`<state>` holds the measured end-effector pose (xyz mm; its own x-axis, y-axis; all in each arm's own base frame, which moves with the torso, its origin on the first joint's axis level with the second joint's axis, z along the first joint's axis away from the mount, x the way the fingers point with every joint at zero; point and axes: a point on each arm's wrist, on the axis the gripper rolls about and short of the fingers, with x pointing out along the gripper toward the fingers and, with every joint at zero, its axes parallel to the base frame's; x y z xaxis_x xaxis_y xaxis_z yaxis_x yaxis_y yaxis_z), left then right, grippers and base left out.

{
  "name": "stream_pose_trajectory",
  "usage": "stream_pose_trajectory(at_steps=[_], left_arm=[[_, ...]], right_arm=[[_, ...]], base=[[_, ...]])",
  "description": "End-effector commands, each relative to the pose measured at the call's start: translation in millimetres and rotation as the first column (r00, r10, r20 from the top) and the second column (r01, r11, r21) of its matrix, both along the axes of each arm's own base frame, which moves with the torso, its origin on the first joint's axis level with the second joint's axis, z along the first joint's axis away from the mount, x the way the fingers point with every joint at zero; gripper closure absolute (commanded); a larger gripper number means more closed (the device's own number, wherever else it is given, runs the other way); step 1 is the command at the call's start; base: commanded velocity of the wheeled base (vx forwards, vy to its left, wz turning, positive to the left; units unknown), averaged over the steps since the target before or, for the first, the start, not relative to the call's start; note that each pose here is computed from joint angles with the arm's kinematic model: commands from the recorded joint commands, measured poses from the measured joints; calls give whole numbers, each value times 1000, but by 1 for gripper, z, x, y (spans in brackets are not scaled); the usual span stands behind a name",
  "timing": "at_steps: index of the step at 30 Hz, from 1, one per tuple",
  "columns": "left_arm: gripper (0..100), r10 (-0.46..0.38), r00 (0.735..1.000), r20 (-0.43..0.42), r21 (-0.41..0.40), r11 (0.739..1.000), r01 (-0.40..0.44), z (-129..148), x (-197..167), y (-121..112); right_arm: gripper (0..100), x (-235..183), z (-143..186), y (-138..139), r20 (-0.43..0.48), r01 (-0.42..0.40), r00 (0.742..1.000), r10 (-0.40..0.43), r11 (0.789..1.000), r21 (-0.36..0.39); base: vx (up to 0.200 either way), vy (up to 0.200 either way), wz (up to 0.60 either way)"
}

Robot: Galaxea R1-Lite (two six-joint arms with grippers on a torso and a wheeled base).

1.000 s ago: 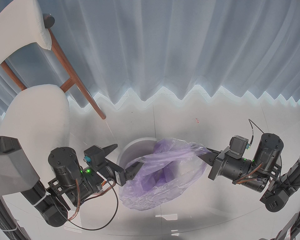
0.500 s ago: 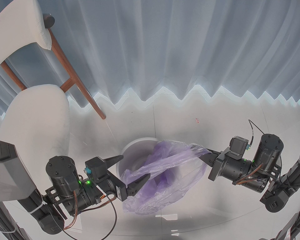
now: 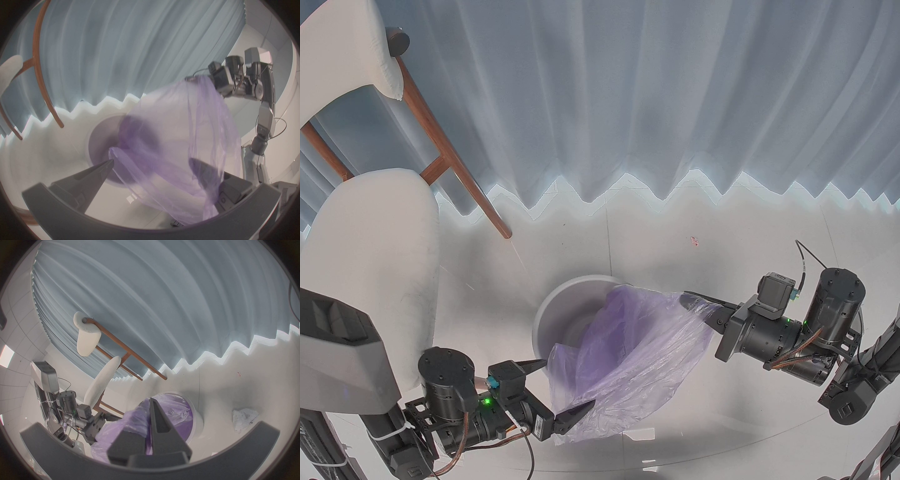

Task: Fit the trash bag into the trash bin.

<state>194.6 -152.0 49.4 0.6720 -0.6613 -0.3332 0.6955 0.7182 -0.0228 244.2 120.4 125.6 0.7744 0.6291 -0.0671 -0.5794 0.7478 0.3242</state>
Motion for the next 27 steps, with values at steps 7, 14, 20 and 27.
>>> stream_pose_trajectory(at_steps=[7, 14, 20, 27], left_arm=[[0, 22, 998, -56, 49, 999, -19, -22, 10, -3], [0, 48, 997, -56, 44, 998, -46, -24, 17, -2], [0, 78, 997, -25, 21, 997, -77, -21, 29, -3], [0, 70, 997, 9, -7, 998, -70, -15, 35, -9]], right_arm=[[100, -5, 11, -2, 29, -13, 999, 12, 1000, 26], [100, -8, 20, -3, 51, -15, 999, 13, 999, 49], [100, -14, 30, -6, 63, -35, 998, 30, 996, 84], [100, -16, 22, 0, 33, -60, 998, 58, 996, 73]], base=[[0, 0, 0], [0, 0, 0], [0, 0, 0], [0, 0, 0]])
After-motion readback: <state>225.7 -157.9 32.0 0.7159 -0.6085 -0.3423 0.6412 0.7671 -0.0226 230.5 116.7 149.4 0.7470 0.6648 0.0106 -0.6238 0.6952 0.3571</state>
